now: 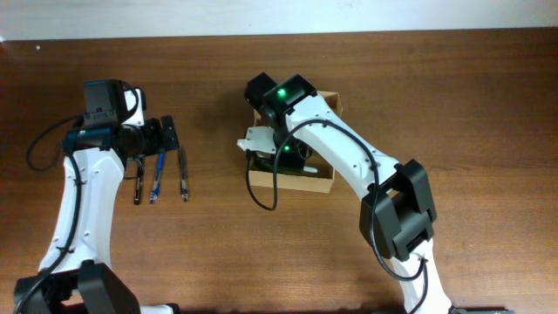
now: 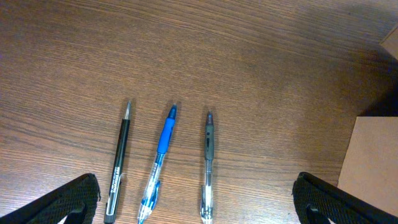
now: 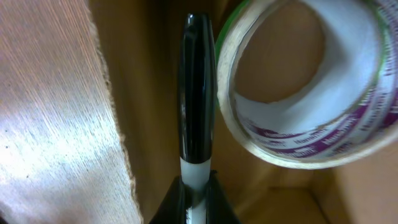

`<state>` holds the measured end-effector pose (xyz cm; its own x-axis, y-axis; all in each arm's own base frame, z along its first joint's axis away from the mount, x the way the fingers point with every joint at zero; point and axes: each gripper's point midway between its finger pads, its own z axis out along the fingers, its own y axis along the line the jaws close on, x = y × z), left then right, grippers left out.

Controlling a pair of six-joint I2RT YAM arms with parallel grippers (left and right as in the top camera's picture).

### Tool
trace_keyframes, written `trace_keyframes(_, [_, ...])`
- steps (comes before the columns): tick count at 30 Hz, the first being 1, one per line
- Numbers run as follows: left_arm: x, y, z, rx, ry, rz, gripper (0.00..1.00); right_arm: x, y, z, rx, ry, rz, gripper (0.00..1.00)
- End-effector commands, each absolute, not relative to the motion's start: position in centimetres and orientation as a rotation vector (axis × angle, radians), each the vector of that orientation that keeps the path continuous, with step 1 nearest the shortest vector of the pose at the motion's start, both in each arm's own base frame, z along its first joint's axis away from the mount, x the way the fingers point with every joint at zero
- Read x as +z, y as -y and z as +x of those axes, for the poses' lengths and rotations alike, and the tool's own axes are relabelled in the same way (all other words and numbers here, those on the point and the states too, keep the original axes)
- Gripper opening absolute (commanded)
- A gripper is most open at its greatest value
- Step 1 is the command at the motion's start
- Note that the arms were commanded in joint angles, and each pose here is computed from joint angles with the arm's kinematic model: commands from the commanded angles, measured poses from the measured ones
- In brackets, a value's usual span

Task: Pack container
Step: 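Lower the black marker into the box and open the right gripper, then withdraw the right gripper to the right side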

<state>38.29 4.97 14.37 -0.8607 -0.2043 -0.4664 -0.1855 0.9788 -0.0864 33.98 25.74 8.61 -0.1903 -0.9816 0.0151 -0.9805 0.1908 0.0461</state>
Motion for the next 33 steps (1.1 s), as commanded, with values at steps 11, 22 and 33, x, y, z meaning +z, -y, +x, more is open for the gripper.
trace_keyframes(11, [14.8,-5.3,38.7,-0.036,-2.624,-0.26,0.99,8.5,-25.6,33.4,-0.106,2.467,1.876,0.4])
trace_keyframes(22, [14.8,-5.3,38.7,-0.036,-2.624,-0.26,0.99,29.3,-22.5,35.6,0.015,3.264,1.673,0.51])
trace_keyframes(33, [14.5,-4.7,38.2,-0.075,-2.65,-0.254,0.99,39.4,-2.7,37.0,0.049,3.95,0.227,0.57])
